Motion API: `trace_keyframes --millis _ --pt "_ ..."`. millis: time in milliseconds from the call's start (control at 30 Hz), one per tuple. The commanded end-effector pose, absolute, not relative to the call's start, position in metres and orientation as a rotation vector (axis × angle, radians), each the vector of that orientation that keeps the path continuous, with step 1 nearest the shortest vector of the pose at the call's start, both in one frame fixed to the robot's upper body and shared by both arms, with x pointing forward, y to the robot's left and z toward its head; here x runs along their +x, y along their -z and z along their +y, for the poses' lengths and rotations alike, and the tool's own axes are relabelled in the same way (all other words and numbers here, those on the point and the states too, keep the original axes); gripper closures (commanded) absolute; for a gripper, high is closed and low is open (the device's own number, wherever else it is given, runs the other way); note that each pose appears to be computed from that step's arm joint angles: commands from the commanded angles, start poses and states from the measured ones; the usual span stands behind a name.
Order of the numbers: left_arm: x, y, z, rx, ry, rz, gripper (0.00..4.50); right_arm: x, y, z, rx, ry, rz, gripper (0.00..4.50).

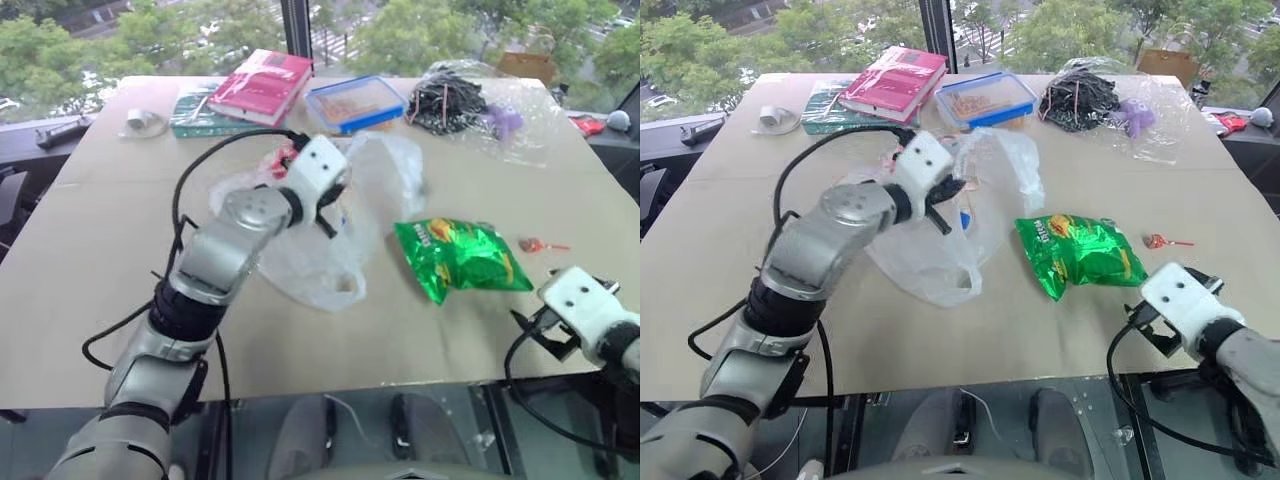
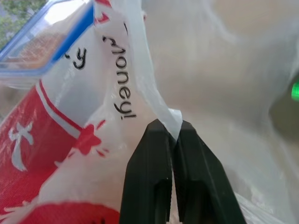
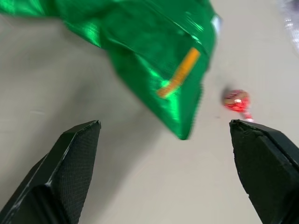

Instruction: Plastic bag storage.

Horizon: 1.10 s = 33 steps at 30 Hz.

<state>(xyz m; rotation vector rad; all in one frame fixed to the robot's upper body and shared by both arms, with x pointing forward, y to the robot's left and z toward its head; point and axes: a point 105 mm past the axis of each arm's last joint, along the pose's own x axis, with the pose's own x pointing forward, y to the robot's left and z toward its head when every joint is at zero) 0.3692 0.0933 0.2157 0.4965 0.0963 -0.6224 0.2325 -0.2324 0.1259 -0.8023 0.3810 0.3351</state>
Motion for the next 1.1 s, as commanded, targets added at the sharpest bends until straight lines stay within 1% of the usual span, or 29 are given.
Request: trace_keyframes --millis 33,133,267,433,467,533,600,633,667,700,733,1033,1067,1100 --pt "0.366 -0.241 0.101 0.435 0.637 0.041 4.42 0.248 -0.120 -0.234 -0.903 -0.273 0.295 0.00" --pt "0.360 -0.247 0.100 0.384 0.681 0.044 4.42 0.258 -0.108 -0.228 -0.941 -0.279 0.262 0.00" --pt "0.351 -0.257 0.100 0.346 0.736 0.061 4.42 0.283 -0.100 -0.227 -0.947 -0.213 0.191 0.00" --pt "0.351 -0.267 0.107 0.346 0.731 0.069 4.42 0.299 -0.091 -0.224 -0.964 -0.193 0.158 0.00" --pt "0.351 -0.268 0.107 0.349 0.730 0.067 4.49 0.301 -0.090 -0.224 -0.966 -0.190 0.154 0.26" --pt "0.351 -0.269 0.108 0.355 0.729 0.062 4.50 0.303 -0.091 -0.224 -0.968 -0.190 0.144 0.76" --pt "0.351 -0.270 0.109 0.339 0.719 0.066 4.50 0.304 -0.092 -0.223 -0.978 -0.195 0.130 1.77" --pt "0.351 -0.271 0.109 0.332 0.720 0.067 4.50 0.303 -0.093 -0.223 -0.983 -0.199 0.126 2.13" --pt "0.351 -0.270 0.110 0.332 0.722 0.068 4.50 0.303 -0.094 -0.221 -0.991 -0.216 0.112 2.68" --pt "0.351 -0.270 0.111 0.333 0.723 0.070 4.50 0.302 -0.096 -0.219 -1.003 -0.229 0.100 2.94" --pt "0.352 -0.270 0.112 0.325 0.723 0.073 4.50 0.302 -0.097 -0.216 -1.005 -0.243 0.089 3.45" --pt "0.352 -0.271 0.118 0.319 0.748 0.078 4.50 0.295 -0.134 -0.197 -0.904 -0.278 -0.026 3.45" --pt "0.354 -0.271 0.118 0.315 0.746 0.078 4.50 0.293 -0.139 -0.193 -0.890 -0.289 -0.041 4.02" --pt "0.355 -0.271 0.119 0.314 0.744 0.077 4.50 0.293 -0.145 -0.191 -0.887 -0.288 -0.058 4.39"
